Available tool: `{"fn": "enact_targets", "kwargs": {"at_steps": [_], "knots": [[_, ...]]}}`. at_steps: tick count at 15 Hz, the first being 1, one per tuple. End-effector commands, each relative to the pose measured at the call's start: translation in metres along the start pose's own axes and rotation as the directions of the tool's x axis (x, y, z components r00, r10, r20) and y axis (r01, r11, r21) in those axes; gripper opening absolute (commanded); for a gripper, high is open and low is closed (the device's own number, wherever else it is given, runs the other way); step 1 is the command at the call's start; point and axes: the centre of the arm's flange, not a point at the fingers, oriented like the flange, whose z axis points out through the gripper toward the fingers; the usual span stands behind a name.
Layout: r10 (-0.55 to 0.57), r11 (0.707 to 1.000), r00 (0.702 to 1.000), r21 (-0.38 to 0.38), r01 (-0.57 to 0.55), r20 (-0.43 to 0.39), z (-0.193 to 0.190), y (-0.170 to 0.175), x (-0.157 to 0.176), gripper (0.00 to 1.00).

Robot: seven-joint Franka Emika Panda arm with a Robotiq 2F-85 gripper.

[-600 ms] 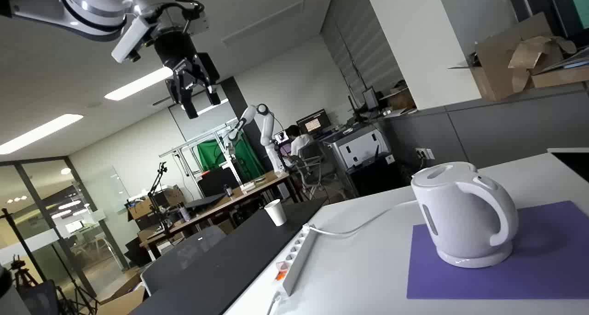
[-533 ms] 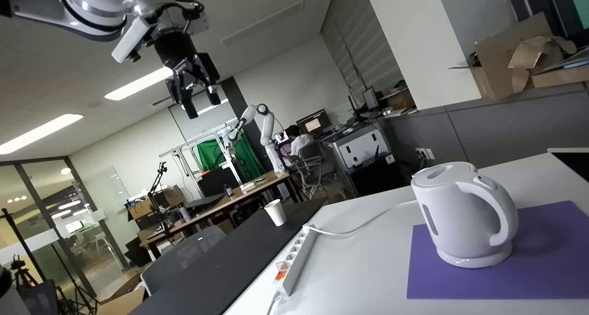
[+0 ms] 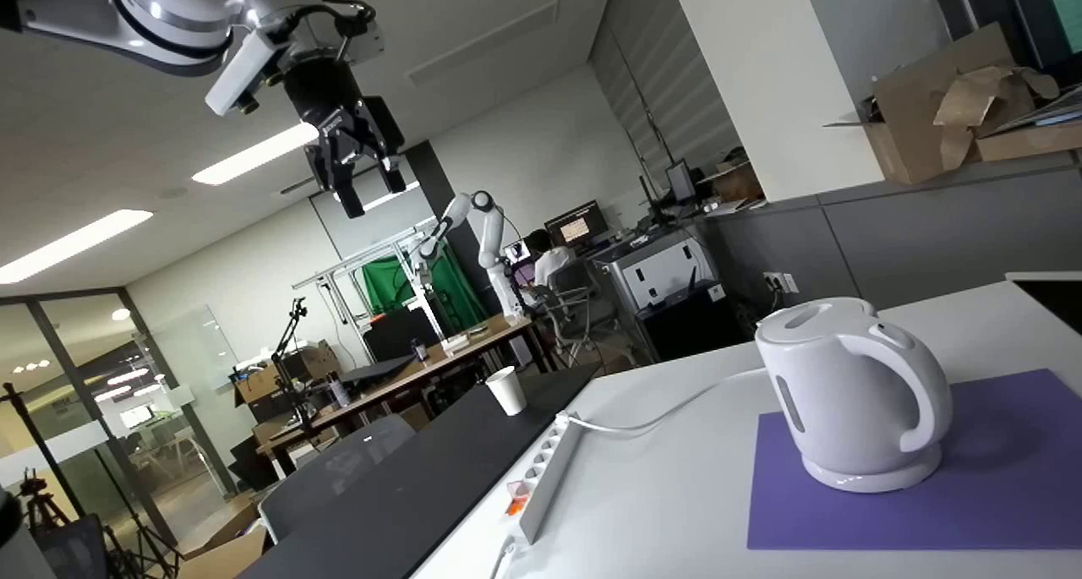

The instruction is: Flick the first switch on the extension cord

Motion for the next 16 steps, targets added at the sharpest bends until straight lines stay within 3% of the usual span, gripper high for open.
{"fn": "enact_targets", "kwargs": {"at_steps": [1,13,16], "knots": [[0.000,1.000,1.000,0.000,0.000,0.000,0.000,0.000,0.000,1.00],[0.000,1.000,1.000,0.000,0.000,0.000,0.000,0.000,0.000,1.00],[-0.050,0.999,0.999,-0.017,0.050,0.003,0.020,-0.003,0.017,1.00]]}}
